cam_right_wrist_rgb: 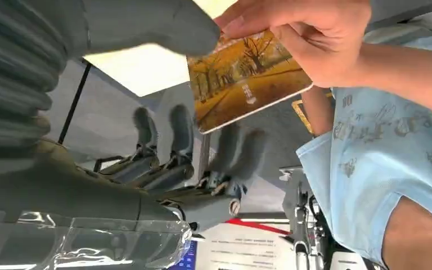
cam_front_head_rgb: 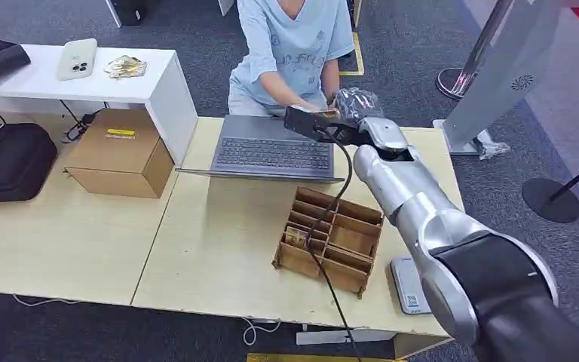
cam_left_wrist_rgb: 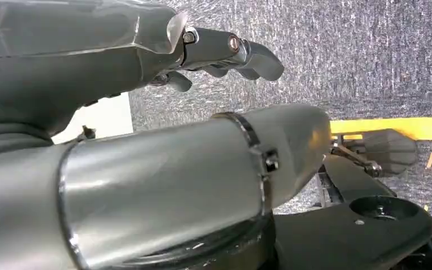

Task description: Pass the card to the sensor for recognition and then transmit it.

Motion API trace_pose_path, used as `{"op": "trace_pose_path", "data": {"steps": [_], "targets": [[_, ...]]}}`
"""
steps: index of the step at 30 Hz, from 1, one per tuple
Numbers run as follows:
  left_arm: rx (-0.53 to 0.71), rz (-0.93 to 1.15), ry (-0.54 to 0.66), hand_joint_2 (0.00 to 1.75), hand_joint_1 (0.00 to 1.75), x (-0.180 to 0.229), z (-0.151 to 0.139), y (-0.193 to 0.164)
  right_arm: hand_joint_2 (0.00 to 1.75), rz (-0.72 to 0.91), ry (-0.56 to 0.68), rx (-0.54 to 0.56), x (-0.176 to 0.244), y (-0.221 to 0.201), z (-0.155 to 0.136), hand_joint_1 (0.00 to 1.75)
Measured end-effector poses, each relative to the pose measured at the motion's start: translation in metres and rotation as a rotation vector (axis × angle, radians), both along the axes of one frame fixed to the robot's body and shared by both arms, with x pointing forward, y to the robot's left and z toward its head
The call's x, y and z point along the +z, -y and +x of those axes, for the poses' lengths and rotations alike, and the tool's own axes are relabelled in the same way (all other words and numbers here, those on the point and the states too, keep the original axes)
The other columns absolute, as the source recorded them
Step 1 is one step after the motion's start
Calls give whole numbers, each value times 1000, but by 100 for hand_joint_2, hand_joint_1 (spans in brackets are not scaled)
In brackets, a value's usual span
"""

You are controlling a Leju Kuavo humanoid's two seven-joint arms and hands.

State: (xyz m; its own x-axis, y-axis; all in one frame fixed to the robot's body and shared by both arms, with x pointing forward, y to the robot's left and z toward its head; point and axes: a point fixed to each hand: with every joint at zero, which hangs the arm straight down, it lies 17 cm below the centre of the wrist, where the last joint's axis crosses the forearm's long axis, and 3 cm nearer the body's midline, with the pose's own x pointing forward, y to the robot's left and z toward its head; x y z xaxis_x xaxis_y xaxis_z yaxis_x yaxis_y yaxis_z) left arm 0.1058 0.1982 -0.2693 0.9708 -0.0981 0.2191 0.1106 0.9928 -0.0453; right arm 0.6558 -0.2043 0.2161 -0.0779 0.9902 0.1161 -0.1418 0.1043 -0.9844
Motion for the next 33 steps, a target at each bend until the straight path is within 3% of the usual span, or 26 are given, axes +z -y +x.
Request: {"op": "trace_pose_path", "data": {"steps": [14, 22, 28, 33], "targets": [[8, 1, -2, 0, 0, 0, 0, -1, 175, -17, 15, 13, -1, 5, 0, 0], [33, 5, 5, 0, 0, -1, -1, -3, 175, 131, 217, 82, 15, 4, -4, 0], [61, 10, 15, 0, 0, -2, -7, -6, 175, 306, 307, 123, -13, 31, -34, 0], [78, 16, 3, 0, 0, -4, -17, -9, 175, 551, 415, 101, -25, 76, -87, 0]]}}
